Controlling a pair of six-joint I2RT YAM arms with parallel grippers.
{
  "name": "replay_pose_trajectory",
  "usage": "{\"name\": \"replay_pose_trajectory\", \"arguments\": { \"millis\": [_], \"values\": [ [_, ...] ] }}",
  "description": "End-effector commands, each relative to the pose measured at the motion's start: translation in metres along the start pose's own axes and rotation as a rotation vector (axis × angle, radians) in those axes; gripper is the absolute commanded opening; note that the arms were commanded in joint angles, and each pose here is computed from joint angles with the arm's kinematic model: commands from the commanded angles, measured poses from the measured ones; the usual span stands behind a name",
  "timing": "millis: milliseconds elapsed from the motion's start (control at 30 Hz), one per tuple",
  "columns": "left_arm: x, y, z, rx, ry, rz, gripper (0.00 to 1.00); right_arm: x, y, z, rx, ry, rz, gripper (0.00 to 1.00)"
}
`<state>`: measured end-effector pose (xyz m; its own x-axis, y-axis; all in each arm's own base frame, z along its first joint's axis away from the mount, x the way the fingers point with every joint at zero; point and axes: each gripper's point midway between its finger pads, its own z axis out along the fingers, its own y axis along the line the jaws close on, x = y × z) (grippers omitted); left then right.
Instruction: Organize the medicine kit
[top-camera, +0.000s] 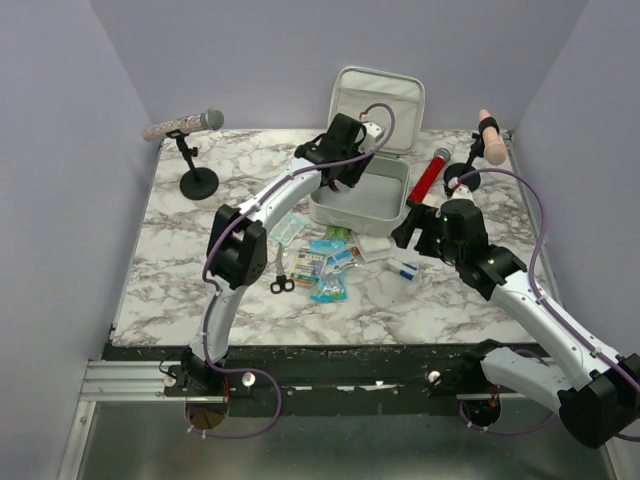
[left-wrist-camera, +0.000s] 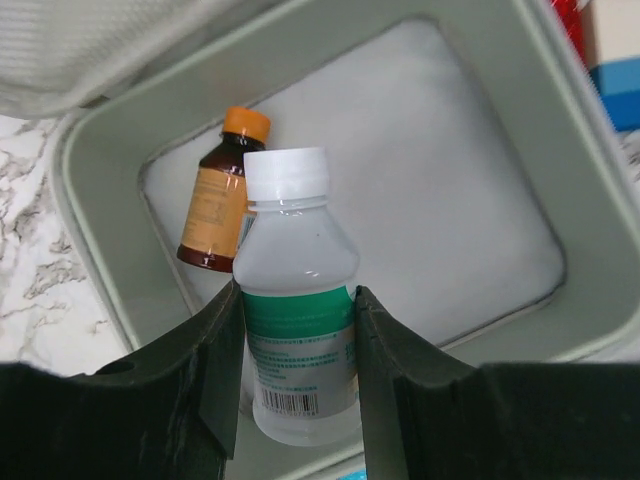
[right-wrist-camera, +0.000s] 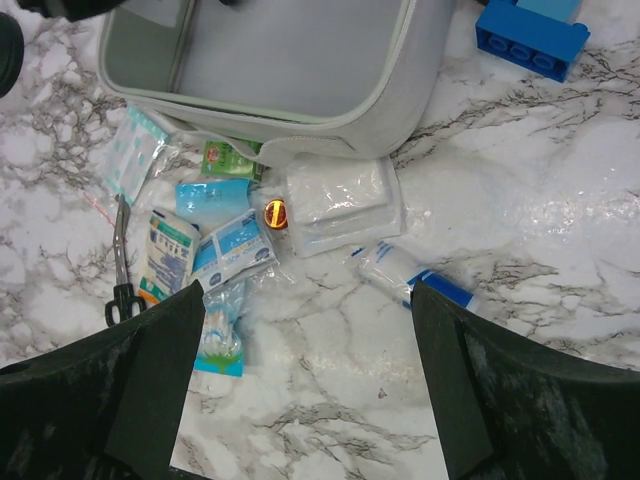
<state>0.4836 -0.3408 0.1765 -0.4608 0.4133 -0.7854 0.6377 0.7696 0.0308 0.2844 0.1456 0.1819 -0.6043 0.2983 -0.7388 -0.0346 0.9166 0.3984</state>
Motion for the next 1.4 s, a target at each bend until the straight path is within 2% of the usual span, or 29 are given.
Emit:
{"name": "replay_pose_trajectory", "arguments": {
  "millis": [0,167,533,667,800,867,1067,1367],
  "values": [
    [0.018,0.002,0.015,0.013,0.112,0.171,0.33,0.011,0.0,0.002,-0.019,0.029,0.002,0.92],
    [0.032,0.01,0.042,-0.035,0.136,0.217,0.35,0.016,-0.002,0.003,-0.018,0.043,0.004,0.92],
    [0.034,0.006,0.079,-0.086,0.107,0.266,0.41,0.018,0.0,0.001,-0.031,0.051,0.009,0.92],
    [0.046,0.012,0.091,-0.128,0.128,0.24,0.49,0.019,-0.001,0.001,-0.029,0.052,0.009,0.92],
    [0.043,0.019,0.094,-0.189,0.112,0.217,0.64,0.02,-0.001,0.003,-0.026,0.059,0.008,0.92],
    [0.036,0.022,0.092,-0.211,0.09,0.213,0.68,0.021,-0.001,0.002,-0.026,0.061,0.008,0.92],
    [0.03,0.036,0.094,-0.302,0.065,0.187,0.67,0.02,-0.004,0.0,-0.02,0.052,0.008,0.92],
    [0.045,0.069,0.092,-0.426,0.083,0.043,0.66,0.025,-0.007,0.0,-0.008,0.06,0.014,0.92]
  ]
}}
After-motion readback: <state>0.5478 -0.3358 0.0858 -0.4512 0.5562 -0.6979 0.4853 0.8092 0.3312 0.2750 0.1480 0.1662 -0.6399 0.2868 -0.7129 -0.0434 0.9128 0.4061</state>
